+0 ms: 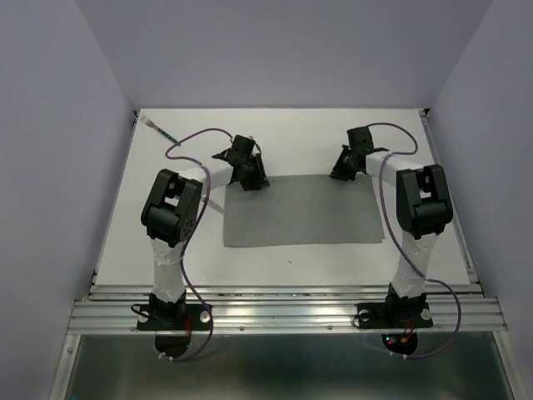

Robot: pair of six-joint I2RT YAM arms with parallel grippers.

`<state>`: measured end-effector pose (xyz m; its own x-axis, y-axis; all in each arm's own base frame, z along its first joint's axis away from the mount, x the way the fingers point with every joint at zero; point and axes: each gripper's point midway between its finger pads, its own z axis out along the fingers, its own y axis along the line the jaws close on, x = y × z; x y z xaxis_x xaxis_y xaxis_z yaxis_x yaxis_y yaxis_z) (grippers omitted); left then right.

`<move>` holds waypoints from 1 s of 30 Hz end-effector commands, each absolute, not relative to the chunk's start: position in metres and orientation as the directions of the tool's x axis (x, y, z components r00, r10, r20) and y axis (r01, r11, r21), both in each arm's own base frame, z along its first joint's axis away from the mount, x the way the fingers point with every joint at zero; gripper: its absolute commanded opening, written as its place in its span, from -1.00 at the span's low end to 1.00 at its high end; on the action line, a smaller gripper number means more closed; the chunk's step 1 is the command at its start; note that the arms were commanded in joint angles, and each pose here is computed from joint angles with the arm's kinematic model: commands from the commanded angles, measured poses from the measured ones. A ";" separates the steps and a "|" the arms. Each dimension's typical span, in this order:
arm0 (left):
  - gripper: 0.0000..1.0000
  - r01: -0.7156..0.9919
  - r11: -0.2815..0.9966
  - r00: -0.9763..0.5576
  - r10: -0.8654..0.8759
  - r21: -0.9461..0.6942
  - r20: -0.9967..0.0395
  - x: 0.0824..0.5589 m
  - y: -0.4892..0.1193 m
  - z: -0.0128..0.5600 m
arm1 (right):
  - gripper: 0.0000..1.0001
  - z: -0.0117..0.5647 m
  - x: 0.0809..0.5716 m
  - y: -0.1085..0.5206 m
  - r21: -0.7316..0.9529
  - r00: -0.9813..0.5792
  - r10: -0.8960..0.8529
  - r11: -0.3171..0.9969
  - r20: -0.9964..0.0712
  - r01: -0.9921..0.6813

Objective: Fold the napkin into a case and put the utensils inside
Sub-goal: Smooth out the rectangle-folded napkin at the center of the board.

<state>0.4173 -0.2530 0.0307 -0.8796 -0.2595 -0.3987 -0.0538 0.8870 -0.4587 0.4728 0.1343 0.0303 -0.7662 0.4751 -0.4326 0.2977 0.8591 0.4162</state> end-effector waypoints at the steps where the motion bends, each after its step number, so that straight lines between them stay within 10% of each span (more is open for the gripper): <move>1: -0.03 -0.084 0.909 -0.900 -0.245 -0.409 -0.360 0.398 -0.237 0.018 | -0.66 0.045 0.473 0.084 0.374 -0.713 0.500 0.861 -0.492 0.345; 30: -0.03 -0.145 0.898 -0.846 -0.331 -0.415 -0.419 0.452 -0.190 0.042 | -0.69 0.033 0.463 -0.002 0.356 -0.661 0.581 0.813 -0.474 0.460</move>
